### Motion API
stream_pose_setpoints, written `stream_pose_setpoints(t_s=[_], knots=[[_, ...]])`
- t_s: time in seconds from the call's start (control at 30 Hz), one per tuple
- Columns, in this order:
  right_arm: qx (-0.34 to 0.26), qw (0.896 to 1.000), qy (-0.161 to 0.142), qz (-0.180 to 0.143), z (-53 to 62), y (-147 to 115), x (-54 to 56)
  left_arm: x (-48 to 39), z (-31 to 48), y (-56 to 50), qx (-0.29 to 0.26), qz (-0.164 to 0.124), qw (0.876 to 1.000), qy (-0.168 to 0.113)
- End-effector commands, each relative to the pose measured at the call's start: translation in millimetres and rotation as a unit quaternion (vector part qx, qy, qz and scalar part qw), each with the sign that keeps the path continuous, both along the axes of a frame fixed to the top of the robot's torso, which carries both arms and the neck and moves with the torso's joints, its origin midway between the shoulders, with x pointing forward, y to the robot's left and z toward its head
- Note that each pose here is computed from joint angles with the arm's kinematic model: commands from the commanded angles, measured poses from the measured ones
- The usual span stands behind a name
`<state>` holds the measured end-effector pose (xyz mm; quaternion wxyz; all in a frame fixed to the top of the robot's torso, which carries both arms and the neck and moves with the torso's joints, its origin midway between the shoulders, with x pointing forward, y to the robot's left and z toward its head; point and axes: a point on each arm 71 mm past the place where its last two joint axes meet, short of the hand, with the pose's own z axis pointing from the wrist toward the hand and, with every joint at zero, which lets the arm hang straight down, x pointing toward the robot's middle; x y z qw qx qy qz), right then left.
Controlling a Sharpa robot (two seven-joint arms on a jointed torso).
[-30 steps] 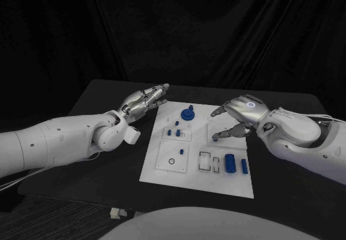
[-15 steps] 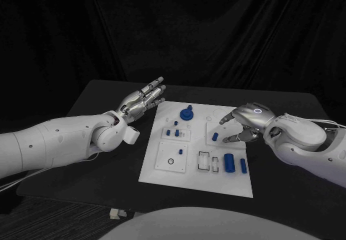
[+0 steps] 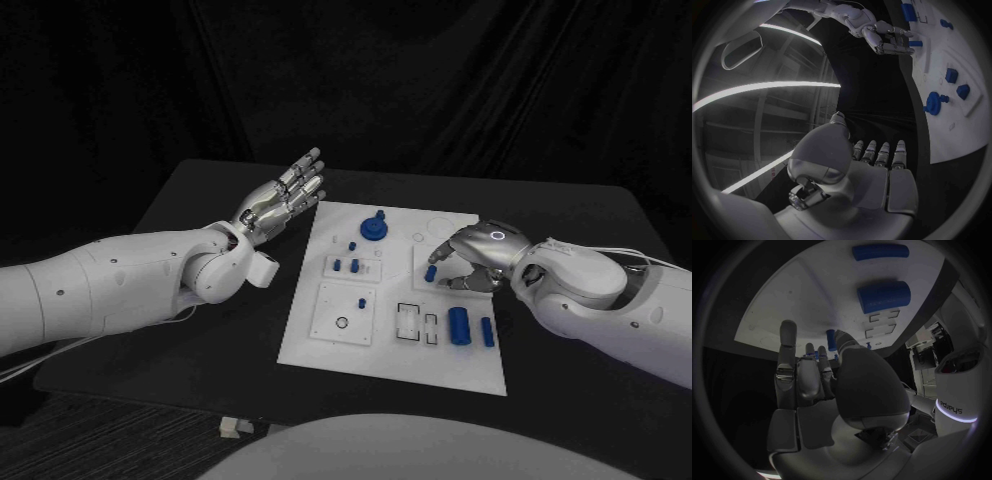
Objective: Assemble the parts on the task board
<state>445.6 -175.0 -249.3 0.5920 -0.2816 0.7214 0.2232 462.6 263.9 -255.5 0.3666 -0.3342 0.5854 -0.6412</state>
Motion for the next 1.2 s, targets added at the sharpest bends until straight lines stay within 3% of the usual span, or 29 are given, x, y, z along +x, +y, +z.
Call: stream_pose_setpoints(t_s=[0.03, 0.53, 1.2], knots=[[-0.001, 1.000, 0.006, 0.010, -2.5, 4, -0.4, -2.9, 13.2, -0.9, -0.055, -0.004, 0.995, -0.080], [0.005, 1.000, 0.018, 0.019, -8.9, 16, 2.4, -3.7, 11.5, -2.1, -0.060, -0.015, 0.996, -0.070], [0.016, 0.999, 0.011, 0.026, -7.5, 20, 2.2, -4.4, 9.1, -4.0, -0.062, -0.020, 0.996, -0.064]])
